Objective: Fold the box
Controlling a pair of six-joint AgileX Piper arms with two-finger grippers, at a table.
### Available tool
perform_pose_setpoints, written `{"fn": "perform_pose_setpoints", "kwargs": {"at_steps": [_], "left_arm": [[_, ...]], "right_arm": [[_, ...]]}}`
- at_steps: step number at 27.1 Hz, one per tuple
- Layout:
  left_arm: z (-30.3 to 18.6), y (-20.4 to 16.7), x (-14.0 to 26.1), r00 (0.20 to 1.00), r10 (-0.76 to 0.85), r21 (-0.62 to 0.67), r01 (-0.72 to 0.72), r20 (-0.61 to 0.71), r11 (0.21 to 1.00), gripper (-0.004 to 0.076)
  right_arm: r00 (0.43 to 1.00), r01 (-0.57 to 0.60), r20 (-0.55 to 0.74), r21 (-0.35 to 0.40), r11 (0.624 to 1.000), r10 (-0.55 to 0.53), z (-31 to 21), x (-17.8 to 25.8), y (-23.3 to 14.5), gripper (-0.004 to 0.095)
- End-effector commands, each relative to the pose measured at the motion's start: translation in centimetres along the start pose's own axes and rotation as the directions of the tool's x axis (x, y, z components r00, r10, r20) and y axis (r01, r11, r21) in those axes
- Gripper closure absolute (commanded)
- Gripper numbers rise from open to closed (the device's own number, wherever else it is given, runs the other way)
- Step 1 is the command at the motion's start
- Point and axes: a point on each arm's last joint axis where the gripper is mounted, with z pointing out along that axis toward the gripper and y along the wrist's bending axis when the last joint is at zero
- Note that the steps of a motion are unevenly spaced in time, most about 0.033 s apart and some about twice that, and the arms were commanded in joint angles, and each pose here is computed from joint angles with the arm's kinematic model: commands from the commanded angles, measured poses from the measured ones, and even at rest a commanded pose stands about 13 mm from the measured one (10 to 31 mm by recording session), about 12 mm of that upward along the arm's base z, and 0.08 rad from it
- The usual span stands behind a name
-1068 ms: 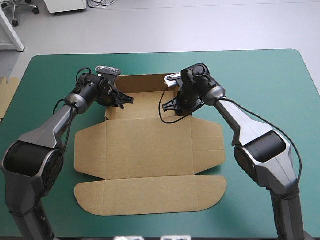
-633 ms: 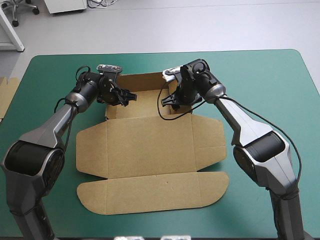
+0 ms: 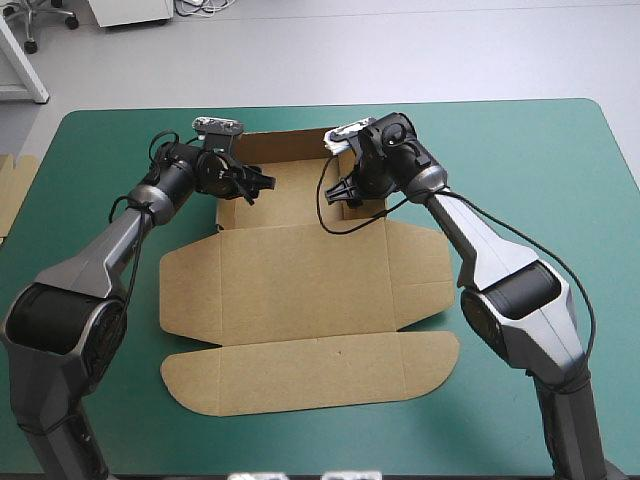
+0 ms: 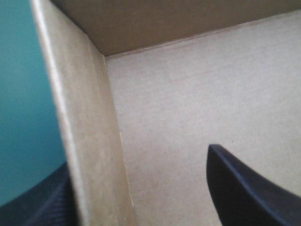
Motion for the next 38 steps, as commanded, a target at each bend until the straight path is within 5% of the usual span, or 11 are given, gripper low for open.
{"fn": "perform_pose_setpoints", "kwargs": {"at_steps": [1, 11, 38], "left_arm": [[-3.7, -0.4, -2.4, 0.988, 0.000, 0.019, -0.003, 0.157, 1.000, 0.0237], [-5.3, -0.3, -3.6, 0.958, 0.046, -0.010, -0.045, 0.283, 0.999, 0.0237], [-8.0, 2.1, -5.1, 0.900, 0.103, -0.118, -0.058, 0.423, 0.991, 0.0237]], "right_arm": [[0.988, 0.006, 0.154, -0.002, 1.000, -0.006, -4.2, -1.3, -0.3, 0.0340], [0.954, 0.012, 0.298, 0.070, 0.997, -0.032, -7.2, -3.0, -1.2, 0.0340], [0.902, -0.023, 0.431, 0.069, 0.997, -0.009, -9.3, -4.0, -2.6, 0.0341]]}}
